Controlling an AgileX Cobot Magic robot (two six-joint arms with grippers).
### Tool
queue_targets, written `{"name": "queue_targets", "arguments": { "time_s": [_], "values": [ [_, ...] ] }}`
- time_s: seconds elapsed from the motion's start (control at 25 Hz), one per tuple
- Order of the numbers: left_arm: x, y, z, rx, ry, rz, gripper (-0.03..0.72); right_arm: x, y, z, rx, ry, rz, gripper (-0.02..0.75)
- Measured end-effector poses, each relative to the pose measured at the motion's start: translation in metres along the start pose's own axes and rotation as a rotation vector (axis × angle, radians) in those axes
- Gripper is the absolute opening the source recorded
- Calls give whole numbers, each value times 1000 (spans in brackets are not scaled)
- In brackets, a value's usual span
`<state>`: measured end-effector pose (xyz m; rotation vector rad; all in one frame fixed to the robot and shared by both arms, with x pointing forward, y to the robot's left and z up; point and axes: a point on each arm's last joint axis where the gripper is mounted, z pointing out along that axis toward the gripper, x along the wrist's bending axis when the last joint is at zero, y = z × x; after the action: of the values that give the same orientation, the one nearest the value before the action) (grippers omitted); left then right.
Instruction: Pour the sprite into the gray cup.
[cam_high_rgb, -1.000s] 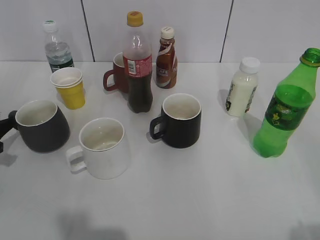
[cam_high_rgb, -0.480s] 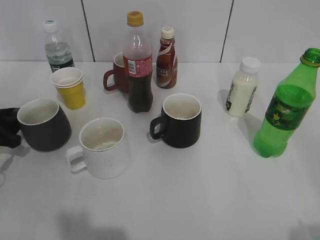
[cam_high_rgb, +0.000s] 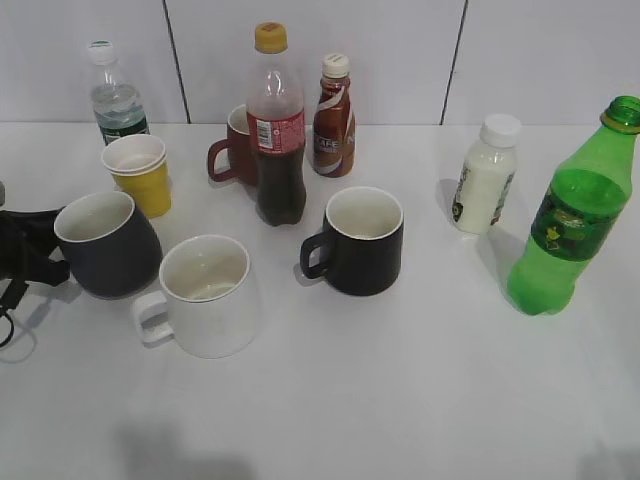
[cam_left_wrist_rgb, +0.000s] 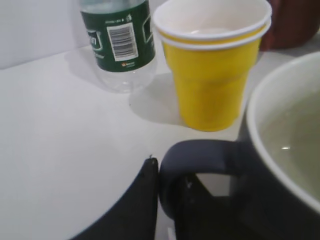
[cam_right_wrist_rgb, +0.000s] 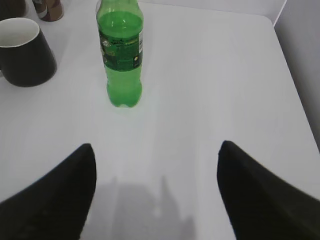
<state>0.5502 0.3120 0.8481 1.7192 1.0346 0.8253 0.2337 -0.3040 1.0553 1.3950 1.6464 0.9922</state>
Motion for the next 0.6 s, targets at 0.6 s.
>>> {"name": "queue_targets", "arguments": {
  "time_s": [0.6],
  "values": [
    [-16,46,-60,-49,122,23,52,7,58,45,-261,66,18,564]
  ]
}}
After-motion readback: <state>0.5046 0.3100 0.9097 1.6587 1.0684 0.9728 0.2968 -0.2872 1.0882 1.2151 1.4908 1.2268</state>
